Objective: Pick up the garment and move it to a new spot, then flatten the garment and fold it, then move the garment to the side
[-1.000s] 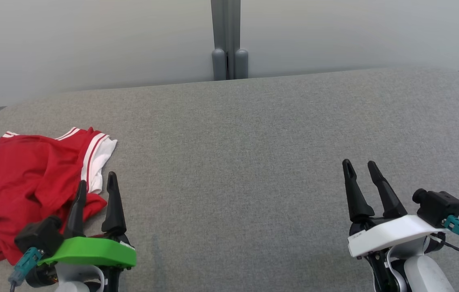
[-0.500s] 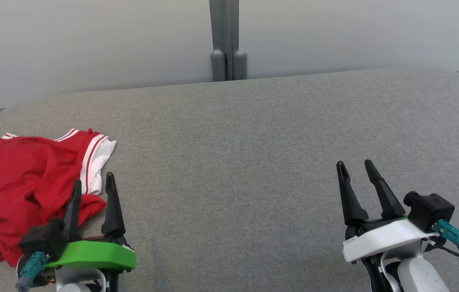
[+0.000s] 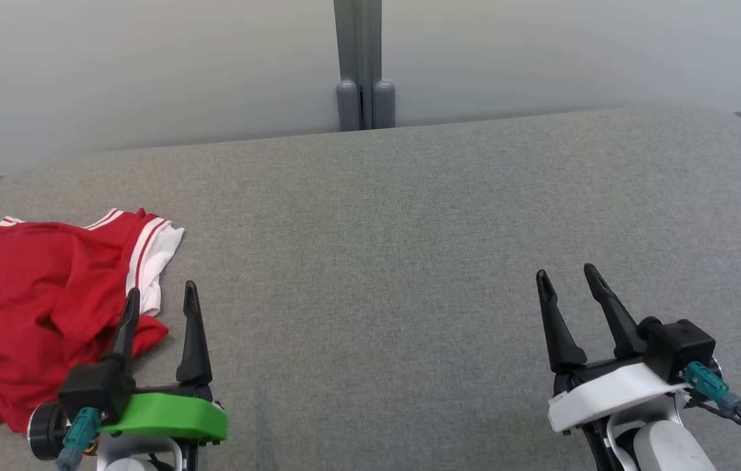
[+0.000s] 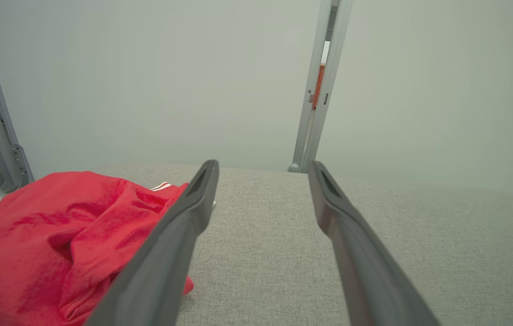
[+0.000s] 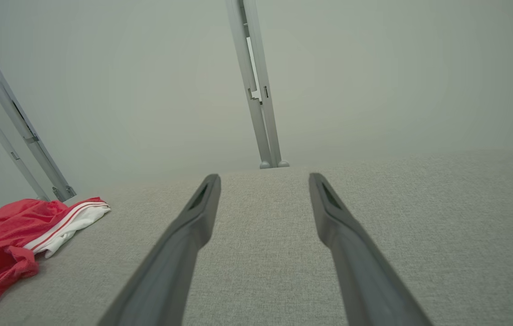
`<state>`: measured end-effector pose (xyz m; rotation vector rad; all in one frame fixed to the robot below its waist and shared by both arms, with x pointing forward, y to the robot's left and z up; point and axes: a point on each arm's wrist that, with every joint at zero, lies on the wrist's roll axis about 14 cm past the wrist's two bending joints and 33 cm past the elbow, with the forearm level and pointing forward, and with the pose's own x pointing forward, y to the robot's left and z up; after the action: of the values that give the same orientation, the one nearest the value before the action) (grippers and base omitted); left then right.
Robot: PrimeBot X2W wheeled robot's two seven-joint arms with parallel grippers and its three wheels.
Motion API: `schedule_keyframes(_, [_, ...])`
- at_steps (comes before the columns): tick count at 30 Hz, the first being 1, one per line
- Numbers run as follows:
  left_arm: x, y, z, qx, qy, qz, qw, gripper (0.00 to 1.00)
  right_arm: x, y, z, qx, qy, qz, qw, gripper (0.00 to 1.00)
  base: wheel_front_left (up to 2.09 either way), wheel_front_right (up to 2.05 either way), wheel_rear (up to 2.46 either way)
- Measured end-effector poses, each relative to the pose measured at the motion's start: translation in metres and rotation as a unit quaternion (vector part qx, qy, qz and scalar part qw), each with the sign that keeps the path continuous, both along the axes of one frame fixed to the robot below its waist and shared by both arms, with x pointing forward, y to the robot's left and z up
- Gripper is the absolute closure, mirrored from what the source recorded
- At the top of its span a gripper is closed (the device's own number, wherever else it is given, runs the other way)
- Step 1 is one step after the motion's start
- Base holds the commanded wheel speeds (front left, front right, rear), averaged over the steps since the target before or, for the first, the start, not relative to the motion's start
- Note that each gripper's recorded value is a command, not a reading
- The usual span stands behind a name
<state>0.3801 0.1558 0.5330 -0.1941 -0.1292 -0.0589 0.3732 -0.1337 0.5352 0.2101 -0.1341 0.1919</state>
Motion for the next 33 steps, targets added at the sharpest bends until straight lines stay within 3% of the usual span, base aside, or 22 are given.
schedule_keyframes(22, [-0.003,-0.013,-0.01,0.07,-0.002,-0.017,0.997,0.0,-0.004,0.0,0.005,-0.081,-0.03,-0.003,0.996,0.0,0.0,0.0,0.0])
schedule_keyframes(33, [-0.005,-0.016,-0.015,0.073,0.003,-0.025,0.997,0.0,-0.006,-0.002,0.002,-0.093,-0.029,-0.005,0.995,0.0,0.0,0.0,0.0])
